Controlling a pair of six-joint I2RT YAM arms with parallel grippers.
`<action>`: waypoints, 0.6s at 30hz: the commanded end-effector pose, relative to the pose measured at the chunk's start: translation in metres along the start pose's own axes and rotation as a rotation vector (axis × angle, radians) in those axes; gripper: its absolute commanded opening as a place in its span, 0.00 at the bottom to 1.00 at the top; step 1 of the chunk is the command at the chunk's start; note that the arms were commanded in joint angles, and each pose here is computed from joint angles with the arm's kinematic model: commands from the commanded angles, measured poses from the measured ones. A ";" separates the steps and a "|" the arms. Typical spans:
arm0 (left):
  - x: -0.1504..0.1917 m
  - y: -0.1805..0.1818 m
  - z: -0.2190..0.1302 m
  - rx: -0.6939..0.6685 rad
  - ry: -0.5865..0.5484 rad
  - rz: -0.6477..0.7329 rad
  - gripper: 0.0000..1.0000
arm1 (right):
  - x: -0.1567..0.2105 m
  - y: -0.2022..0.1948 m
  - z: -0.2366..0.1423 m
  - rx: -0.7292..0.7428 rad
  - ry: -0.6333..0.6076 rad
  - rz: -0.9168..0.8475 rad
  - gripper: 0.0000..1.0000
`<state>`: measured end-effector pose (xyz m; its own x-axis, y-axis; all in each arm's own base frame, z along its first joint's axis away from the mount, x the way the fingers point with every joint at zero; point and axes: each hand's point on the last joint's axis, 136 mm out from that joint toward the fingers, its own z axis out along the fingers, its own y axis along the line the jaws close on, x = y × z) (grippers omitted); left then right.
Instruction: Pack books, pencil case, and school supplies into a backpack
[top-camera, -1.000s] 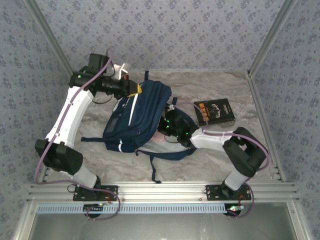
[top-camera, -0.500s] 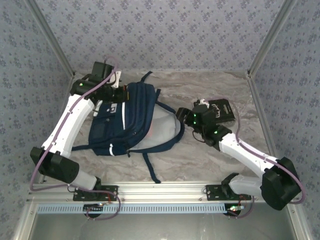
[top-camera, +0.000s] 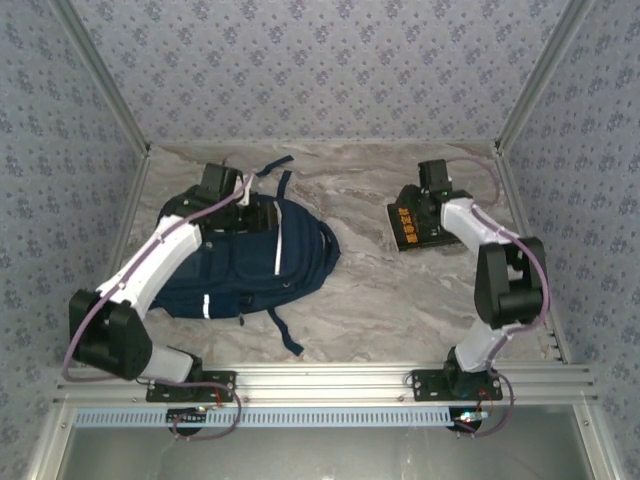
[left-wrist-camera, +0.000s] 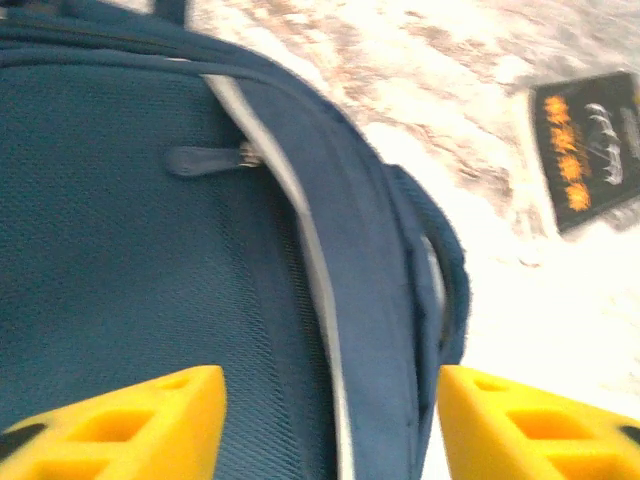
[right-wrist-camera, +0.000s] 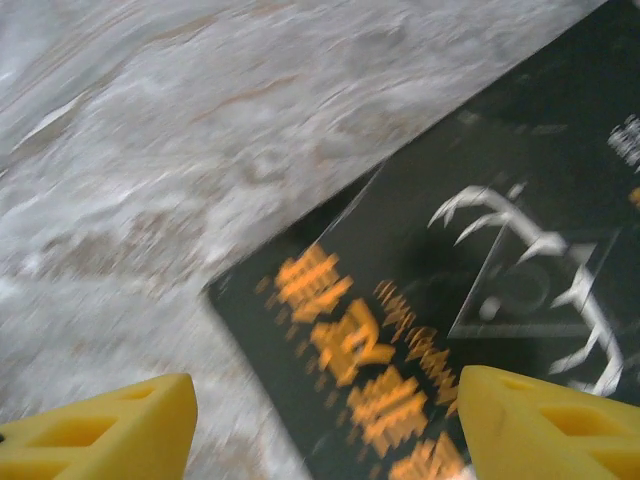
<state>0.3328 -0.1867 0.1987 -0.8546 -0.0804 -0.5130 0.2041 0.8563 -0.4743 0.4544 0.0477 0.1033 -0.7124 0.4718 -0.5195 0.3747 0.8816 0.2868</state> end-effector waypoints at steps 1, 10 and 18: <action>-0.027 -0.050 -0.019 0.221 -0.153 0.071 0.62 | -0.016 -0.014 0.019 0.062 0.062 -0.004 0.69; -0.011 -0.066 -0.019 0.230 -0.106 0.136 0.63 | -0.015 -0.045 0.069 0.153 0.234 0.067 0.71; -0.012 -0.069 -0.021 0.231 -0.111 0.129 0.61 | 0.034 -0.050 0.071 0.093 0.289 0.163 0.76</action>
<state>0.3183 -0.2302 0.2292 -0.7960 -0.0373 -0.6041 0.3798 0.7464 -0.5465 0.4928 0.0036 0.0444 -0.7478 0.5572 -0.3610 0.4933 0.8302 0.2596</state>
